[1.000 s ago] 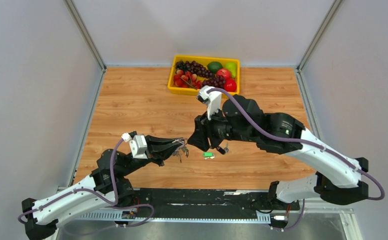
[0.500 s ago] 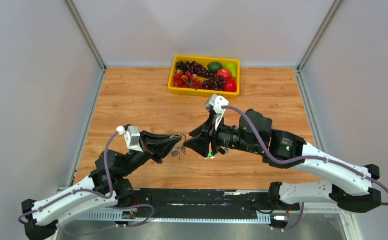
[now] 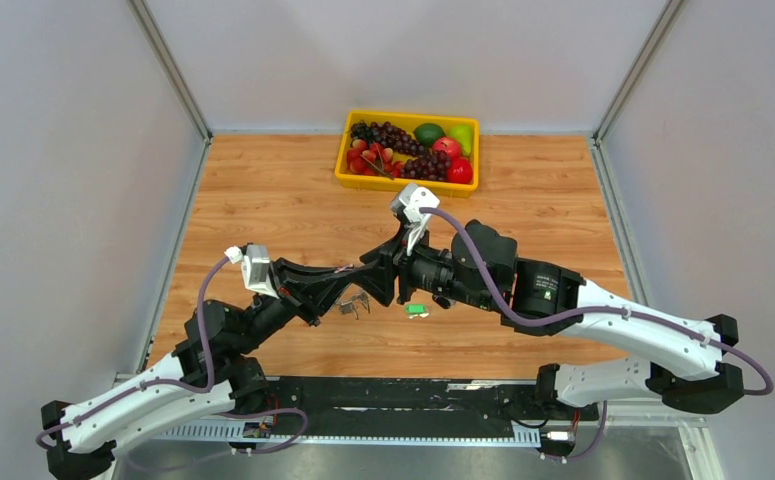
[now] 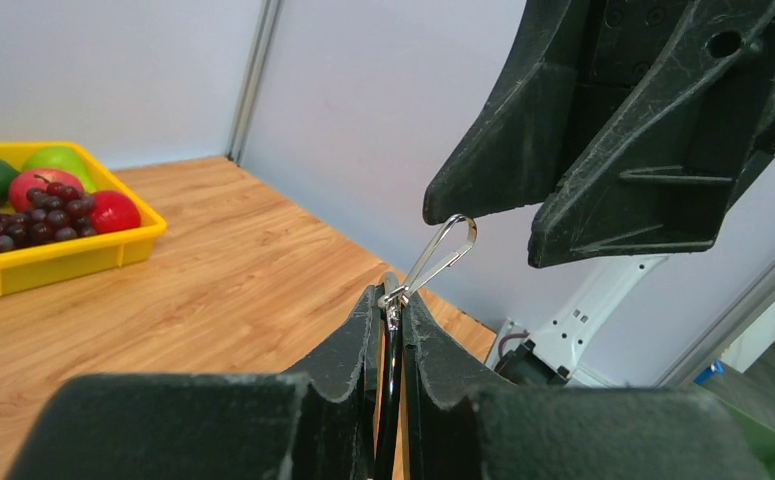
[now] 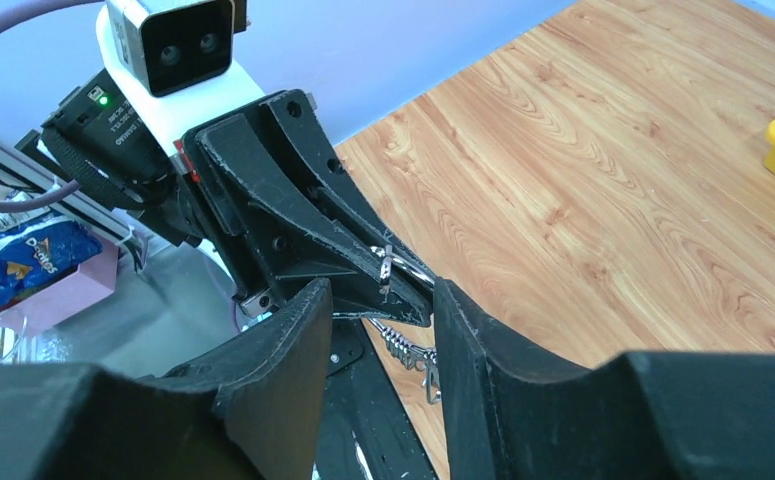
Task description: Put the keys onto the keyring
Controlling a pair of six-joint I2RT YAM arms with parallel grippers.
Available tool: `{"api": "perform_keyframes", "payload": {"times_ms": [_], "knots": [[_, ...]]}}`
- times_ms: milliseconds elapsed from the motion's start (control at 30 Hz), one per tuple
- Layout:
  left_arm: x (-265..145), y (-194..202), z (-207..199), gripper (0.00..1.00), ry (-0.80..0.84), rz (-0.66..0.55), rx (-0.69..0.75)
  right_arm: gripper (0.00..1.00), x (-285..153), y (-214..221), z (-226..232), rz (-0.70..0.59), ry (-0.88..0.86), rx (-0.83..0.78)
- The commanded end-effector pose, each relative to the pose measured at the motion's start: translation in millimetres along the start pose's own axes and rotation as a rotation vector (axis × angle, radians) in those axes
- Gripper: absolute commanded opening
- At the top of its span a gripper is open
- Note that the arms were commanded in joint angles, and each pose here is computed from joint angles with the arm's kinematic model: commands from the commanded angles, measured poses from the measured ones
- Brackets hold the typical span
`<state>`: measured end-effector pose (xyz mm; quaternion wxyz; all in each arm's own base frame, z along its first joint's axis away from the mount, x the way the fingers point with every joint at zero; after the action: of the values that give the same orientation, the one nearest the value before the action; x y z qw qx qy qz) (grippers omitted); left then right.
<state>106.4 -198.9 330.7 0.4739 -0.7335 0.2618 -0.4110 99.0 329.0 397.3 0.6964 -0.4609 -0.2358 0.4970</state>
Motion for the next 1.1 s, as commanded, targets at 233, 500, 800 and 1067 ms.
{"api": "perform_keyframes", "payload": {"times_ms": [233,500,800,1067], "knots": [[0.2,-28.1,-6.5,0.00,0.013,-0.076,-0.031,0.38,2.9,-31.5,14.2,-0.105,-0.006,0.047],[-0.7,-30.0,-5.6,0.00,0.006,-0.084,-0.027,0.36,10.5,-26.3,14.3,-0.074,0.005,0.043],[-1.6,-30.7,-5.7,0.01,0.007,-0.088,-0.032,0.29,12.0,-25.7,13.9,-0.068,0.015,0.042],[-2.9,-31.9,-4.6,0.01,-0.001,-0.097,-0.034,0.24,12.2,-24.4,13.6,-0.063,0.022,0.046]]}}
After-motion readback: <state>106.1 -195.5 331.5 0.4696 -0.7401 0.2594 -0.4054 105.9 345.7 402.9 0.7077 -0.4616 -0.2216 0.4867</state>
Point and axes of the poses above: each gripper's point midway between its finger pads, its own x axis out along the fingers, its own z axis along the line the jaws close on, y = z × x, the point moved 4 cm from there along -x, back along the fingers, and after that the axes turned 11 degrees about x, right-handed, at the moved point
